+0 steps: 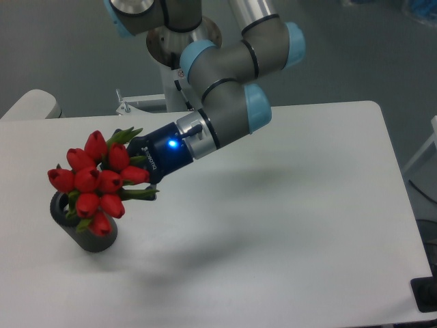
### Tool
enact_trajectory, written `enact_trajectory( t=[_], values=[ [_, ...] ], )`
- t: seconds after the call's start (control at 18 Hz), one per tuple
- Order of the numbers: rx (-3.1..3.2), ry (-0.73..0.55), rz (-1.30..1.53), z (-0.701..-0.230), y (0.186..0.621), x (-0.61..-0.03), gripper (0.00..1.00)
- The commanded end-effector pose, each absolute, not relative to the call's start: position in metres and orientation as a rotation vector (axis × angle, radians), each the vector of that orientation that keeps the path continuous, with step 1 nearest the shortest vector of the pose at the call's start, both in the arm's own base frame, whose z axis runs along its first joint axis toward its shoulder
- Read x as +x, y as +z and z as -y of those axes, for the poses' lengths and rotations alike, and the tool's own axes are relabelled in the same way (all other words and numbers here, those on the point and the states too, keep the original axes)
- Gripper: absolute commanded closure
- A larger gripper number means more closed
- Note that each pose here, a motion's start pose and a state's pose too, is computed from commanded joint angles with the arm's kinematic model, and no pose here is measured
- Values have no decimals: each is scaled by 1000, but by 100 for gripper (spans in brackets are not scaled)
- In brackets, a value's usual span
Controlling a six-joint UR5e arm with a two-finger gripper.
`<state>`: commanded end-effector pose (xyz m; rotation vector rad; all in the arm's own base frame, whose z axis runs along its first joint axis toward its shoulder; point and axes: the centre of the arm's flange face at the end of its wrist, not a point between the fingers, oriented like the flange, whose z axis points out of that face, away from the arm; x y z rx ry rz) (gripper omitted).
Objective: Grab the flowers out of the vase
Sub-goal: 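Lift the gripped tulips up out of the black vase, then carry the tulip bouquet away from the vase and hold it aloft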
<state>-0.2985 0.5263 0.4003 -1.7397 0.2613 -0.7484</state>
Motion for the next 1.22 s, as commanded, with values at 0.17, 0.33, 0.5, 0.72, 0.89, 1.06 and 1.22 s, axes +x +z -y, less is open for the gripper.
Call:
enact_trajectory(
  t=[0.17,0.33,0.5,0.72,0.89,1.06,1.22],
  values=[
    [-1741,-732,-240,-524,417,-313,100],
    [-1744,-727,-194,-520,437,-330,100],
    [-1728,-715,-165,-514,458,-347,100],
    [-1726,-692,-122,-506,475,-372,100],
    [-1730,-647,-107,-494,478,-392,100],
    [-1739,-598,-98,-486,483,-416,100],
    [-1828,-522,-99,-488,485,-432,100]
  ],
)
